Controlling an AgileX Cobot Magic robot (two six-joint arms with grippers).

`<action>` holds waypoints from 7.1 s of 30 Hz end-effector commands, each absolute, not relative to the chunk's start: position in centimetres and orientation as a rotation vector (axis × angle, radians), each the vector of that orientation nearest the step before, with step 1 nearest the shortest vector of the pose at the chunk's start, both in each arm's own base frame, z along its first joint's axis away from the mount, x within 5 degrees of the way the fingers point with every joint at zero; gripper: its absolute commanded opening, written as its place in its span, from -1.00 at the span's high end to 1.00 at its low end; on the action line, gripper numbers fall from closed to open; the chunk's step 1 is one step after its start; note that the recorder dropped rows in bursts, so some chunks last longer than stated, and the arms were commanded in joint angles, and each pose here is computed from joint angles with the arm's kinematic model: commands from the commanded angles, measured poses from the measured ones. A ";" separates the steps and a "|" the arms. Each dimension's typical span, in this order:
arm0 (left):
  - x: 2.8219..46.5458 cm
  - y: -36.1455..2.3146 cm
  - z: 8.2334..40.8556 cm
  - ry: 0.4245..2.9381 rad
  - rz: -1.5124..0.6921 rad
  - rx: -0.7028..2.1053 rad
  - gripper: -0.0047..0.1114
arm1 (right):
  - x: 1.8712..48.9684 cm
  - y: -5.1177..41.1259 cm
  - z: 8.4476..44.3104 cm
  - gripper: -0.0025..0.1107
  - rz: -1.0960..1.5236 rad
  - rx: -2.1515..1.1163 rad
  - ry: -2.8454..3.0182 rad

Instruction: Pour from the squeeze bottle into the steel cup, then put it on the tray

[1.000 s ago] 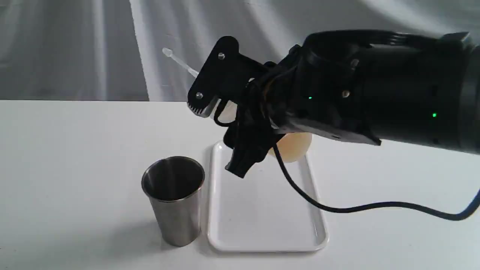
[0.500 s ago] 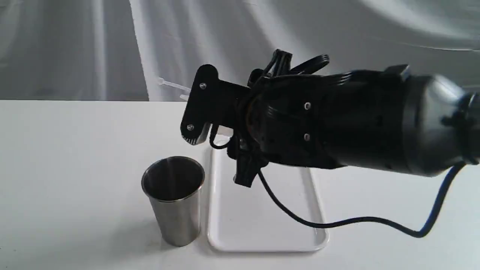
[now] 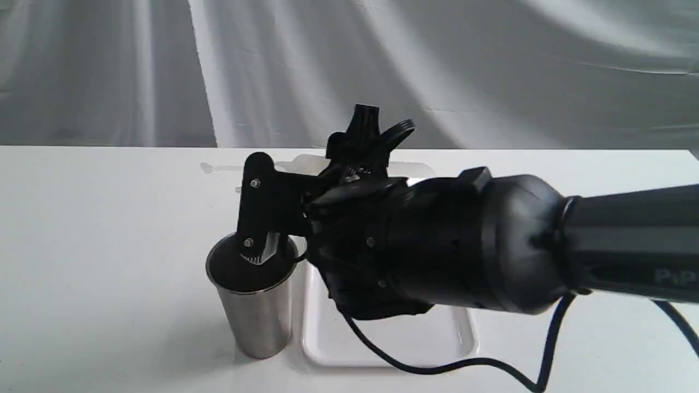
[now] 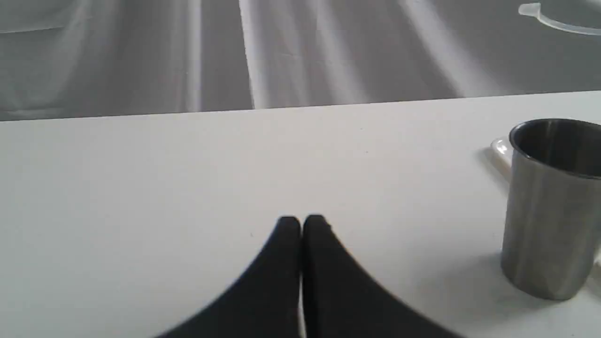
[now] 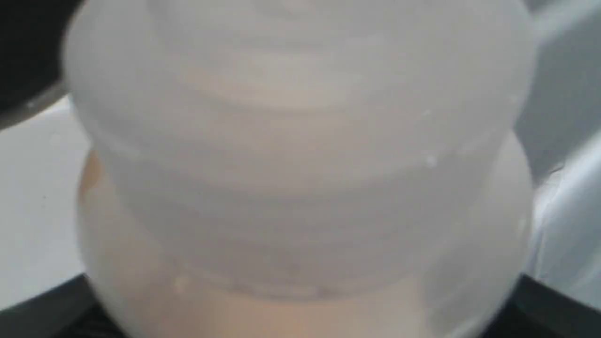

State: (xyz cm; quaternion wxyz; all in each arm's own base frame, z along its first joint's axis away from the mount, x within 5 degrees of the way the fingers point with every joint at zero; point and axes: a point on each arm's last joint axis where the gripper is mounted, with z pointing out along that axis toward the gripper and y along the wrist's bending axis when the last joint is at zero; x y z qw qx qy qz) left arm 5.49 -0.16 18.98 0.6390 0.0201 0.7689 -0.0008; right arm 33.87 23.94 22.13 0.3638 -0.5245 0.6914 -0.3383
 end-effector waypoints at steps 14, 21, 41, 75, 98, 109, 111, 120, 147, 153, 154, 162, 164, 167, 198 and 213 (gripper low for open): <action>5.5 -0.2 18.9 1.749 -0.004 0.041 0.92 | 34.2 23.3 23.7 0.09 -1.133 -1.343 1.646; 5.5 -0.2 18.9 1.749 -0.005 0.039 0.92 | 33.8 23.9 23.8 0.09 -1.134 -1.356 1.618; 5.5 -0.2 18.9 1.749 -0.005 0.039 0.92 | 33.6 24.8 22.1 0.09 -1.296 -1.453 1.534; 5.5 -0.2 18.9 1.749 -0.005 0.039 0.92 | 33.7 24.6 22.4 0.09 -1.481 -1.641 1.391; 5.5 -0.2 18.9 1.749 -0.004 0.040 0.92 | 33.7 24.7 22.5 0.09 -1.498 -1.643 1.358; 5.5 -0.2 18.9 1.749 -0.003 0.042 0.92 | 33.8 24.6 22.8 0.09 -1.596 -1.715 1.269; 5.5 -0.2 18.9 1.749 -0.003 0.042 0.92 | 33.8 24.7 22.9 0.09 -1.621 -1.745 1.238; 5.5 -0.2 18.9 1.749 -0.004 0.041 0.92 | 33.9 24.8 23.1 0.09 -1.688 -1.817 1.140; 5.5 -0.2 18.9 1.749 -0.004 0.040 0.92 | 33.7 24.6 22.7 0.09 -1.482 -1.553 1.406; 5.5 -0.2 18.9 1.749 -0.003 0.042 0.92 | 33.7 24.5 22.5 0.09 -1.292 -1.292 1.578; 5.5 -0.2 18.9 1.749 -0.003 0.042 0.92 | 33.6 24.5 22.6 0.09 -1.250 -1.227 1.610; 5.5 -0.2 18.9 1.749 -0.004 0.041 0.92 | 33.6 24.4 22.6 0.09 -1.020 -0.887 1.746; 5.5 -0.2 18.9 1.749 -0.004 0.041 0.92 | 33.6 24.4 22.6 0.09 -0.991 -0.845 1.758; 5.5 -0.2 18.9 1.749 -0.004 0.041 0.92 | 33.6 24.4 22.6 0.09 -0.950 -0.784 1.774; 5.5 -0.2 18.9 1.749 -0.004 0.041 0.92 | 33.4 18.3 29.7 0.09 -0.349 -0.075 2.036; 5.5 -0.2 18.9 1.749 -0.005 0.039 0.92 | 34.3 16.1 25.3 0.09 -0.036 -0.130 2.201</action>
